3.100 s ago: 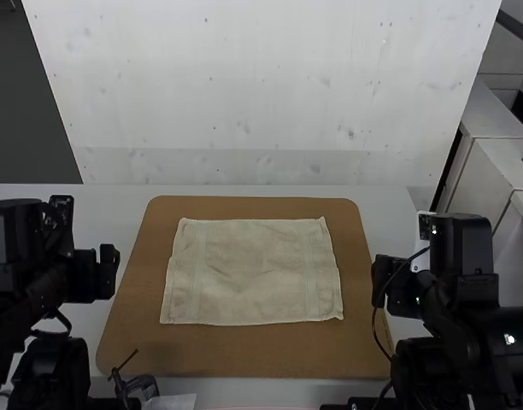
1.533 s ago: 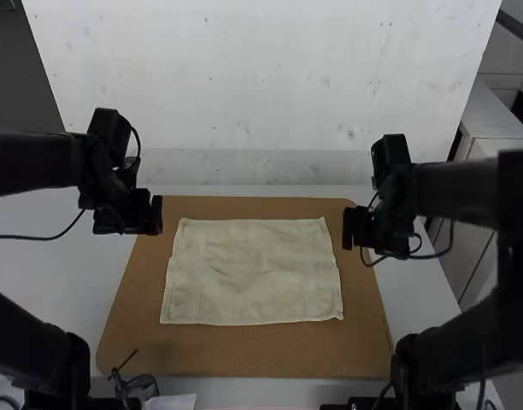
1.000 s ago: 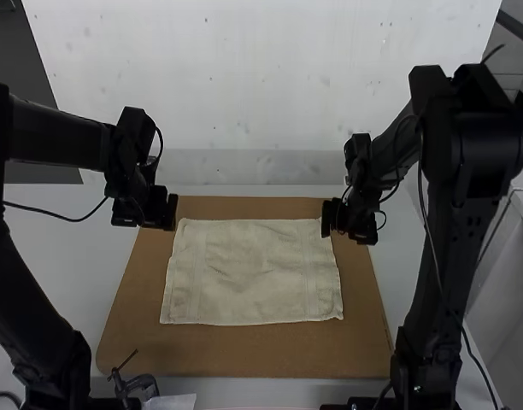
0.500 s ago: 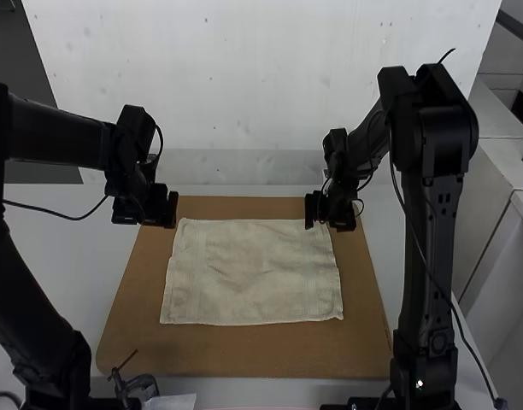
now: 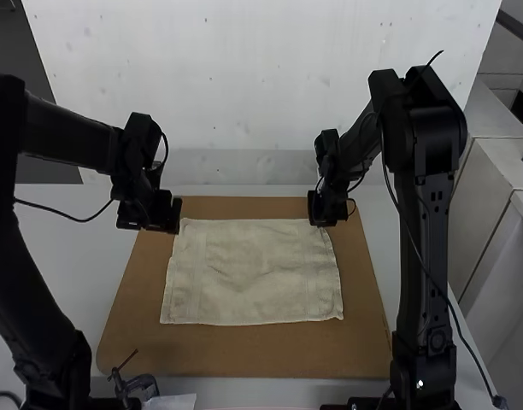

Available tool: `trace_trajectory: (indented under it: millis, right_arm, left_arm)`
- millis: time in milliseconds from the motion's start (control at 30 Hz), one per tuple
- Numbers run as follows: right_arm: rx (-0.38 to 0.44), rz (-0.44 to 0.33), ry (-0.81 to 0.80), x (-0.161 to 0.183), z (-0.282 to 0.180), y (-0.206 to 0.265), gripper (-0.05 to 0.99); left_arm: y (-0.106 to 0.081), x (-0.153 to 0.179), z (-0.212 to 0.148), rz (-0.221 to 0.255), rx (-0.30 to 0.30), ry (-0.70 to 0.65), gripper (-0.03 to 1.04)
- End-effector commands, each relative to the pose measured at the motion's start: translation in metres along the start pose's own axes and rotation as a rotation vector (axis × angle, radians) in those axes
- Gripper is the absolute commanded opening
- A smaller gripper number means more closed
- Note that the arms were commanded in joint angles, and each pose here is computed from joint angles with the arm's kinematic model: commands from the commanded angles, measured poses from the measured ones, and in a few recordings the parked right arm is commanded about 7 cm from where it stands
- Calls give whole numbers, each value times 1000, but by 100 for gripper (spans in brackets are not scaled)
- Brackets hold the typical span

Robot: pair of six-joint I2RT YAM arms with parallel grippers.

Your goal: Fold the towel.

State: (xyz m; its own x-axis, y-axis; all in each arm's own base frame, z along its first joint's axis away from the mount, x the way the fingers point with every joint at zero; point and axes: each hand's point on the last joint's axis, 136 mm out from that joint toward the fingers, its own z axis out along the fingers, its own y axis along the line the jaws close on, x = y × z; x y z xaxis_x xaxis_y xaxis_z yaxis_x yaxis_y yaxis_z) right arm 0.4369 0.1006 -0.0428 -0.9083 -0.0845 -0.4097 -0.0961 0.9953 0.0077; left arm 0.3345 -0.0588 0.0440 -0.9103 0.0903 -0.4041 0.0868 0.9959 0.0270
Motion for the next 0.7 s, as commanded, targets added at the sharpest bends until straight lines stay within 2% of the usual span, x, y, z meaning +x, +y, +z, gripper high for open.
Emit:
trace_trajectory:
  millis: [0,300,433,667]
  right_arm:
    - [62,-24,81,29,18,-12,2]
    - [70,-16,83,33,16,-17,2]
    - [70,-18,82,35,15,-17,2]
    - [70,-25,82,40,16,-18,2]
  left_arm:
    - [-6,-22,7,1,7,-13,97]
    - [-20,-46,53,-32,-1,71,94]
    - [-25,-60,66,-43,-17,68,94]
    - [-21,-77,84,-66,-23,74,94]
